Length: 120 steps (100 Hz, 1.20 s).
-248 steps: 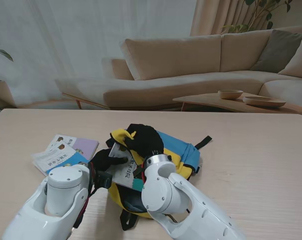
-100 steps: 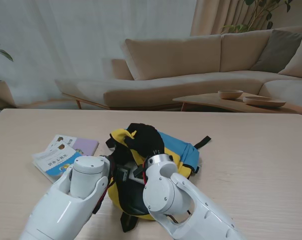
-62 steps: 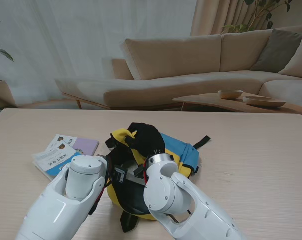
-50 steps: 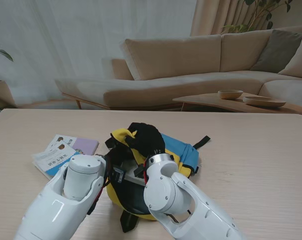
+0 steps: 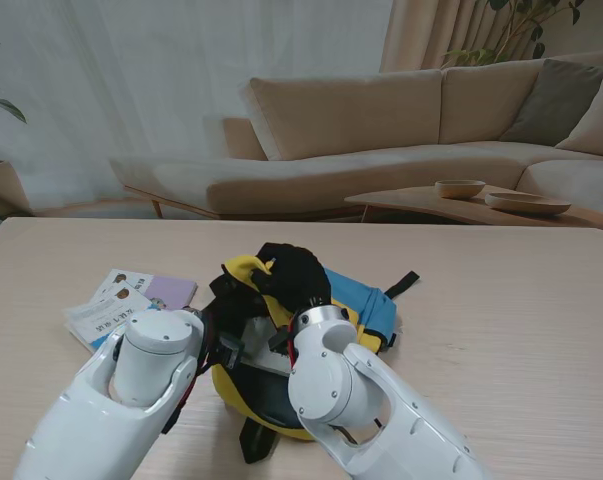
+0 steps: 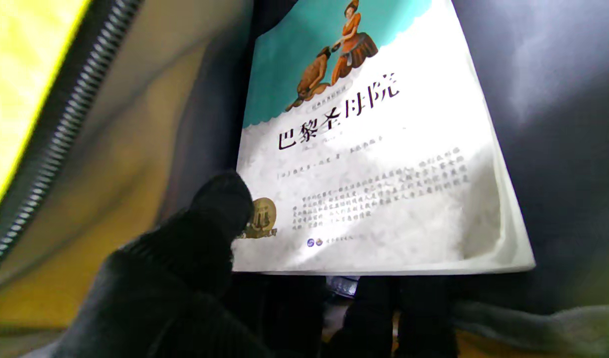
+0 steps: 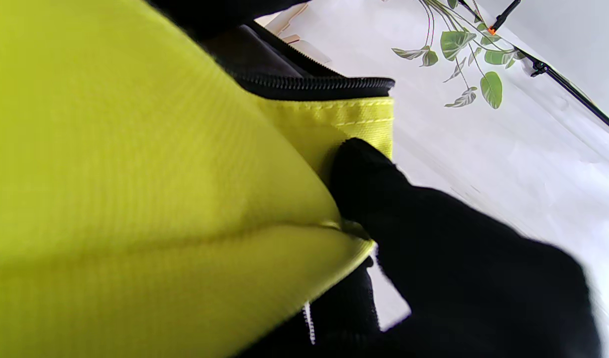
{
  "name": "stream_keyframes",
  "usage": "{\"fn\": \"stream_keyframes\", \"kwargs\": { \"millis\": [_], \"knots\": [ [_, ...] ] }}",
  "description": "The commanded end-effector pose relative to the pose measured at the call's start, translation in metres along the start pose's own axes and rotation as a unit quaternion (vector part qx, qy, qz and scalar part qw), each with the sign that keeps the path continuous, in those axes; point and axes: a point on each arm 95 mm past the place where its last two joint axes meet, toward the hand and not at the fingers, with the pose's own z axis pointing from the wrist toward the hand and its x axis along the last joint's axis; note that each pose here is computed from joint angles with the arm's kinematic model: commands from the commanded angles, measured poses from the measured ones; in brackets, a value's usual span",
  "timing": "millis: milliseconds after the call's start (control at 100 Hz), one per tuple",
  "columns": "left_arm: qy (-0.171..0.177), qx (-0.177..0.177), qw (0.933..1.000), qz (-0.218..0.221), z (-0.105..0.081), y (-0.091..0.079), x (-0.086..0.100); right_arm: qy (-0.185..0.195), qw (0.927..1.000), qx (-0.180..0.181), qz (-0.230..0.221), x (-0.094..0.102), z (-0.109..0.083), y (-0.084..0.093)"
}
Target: Pack books into the school bag then zip close the school bag
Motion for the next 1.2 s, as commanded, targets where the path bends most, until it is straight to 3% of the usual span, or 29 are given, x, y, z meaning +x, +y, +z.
{"fn": "stream_keyframes", "kwargs": {
  "millis": [0, 450, 720, 950, 1190],
  "knots": [
    [0.016, -0.016, 0.9997, 0.006, -0.007, 0.005, 0.006, 0.008, 0.9999, 0.003, 0.009, 0.007, 0.0, -0.001],
    [0.052, -0.003, 0.9985, 0.019, -0.021, 0.001, 0.011, 0.0, 1.0, -0.003, 0.008, 0.002, 0.006, 0.002],
    [0.078, 0.0, 0.9964, 0.033, -0.039, 0.001, 0.011, -0.003, 1.0, -0.005, 0.006, -0.002, 0.009, 0.004],
    [0.108, 0.046, 0.9902, 0.075, -0.061, -0.006, 0.003, -0.005, 0.9999, 0.008, 0.002, -0.008, 0.008, 0.004],
    [0.141, 0.096, 0.9803, 0.099, -0.09, -0.021, -0.007, -0.009, 0.9985, 0.054, -0.002, -0.018, 0.005, 0.0]
  ]
}}
